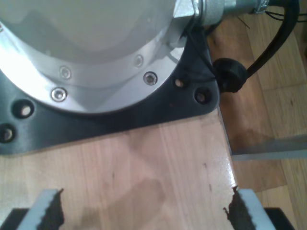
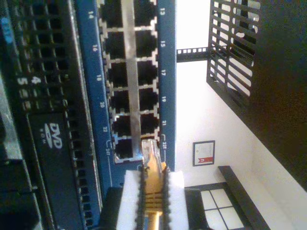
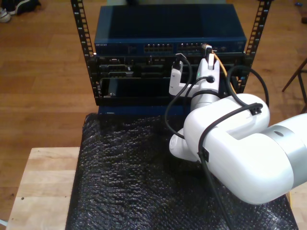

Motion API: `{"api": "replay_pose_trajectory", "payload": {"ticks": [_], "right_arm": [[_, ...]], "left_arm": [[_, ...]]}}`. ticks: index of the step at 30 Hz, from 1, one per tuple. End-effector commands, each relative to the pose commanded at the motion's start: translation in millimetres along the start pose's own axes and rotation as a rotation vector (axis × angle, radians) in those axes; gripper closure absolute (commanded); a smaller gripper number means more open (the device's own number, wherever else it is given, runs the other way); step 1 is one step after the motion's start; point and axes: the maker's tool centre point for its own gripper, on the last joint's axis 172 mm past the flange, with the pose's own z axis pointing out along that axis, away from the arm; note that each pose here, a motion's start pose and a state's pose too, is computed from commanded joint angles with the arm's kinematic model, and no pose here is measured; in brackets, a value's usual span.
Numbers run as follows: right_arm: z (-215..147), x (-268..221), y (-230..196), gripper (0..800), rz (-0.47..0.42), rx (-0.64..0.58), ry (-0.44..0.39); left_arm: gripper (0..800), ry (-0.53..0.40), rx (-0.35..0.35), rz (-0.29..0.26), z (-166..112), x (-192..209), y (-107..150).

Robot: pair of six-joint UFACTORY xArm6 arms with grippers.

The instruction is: Grab the cable and plug it in

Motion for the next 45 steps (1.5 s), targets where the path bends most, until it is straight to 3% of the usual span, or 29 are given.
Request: {"api": "replay_pose_trajectory", "payload": {"ticks": [45], "right_arm": [[-1.6, 9.7, 3.8, 800, 0.006, -0.007, 0.013]], "left_arm": [[0, 0.000, 0.001, -0.001, 0.0, 0.0, 0.2]]}}
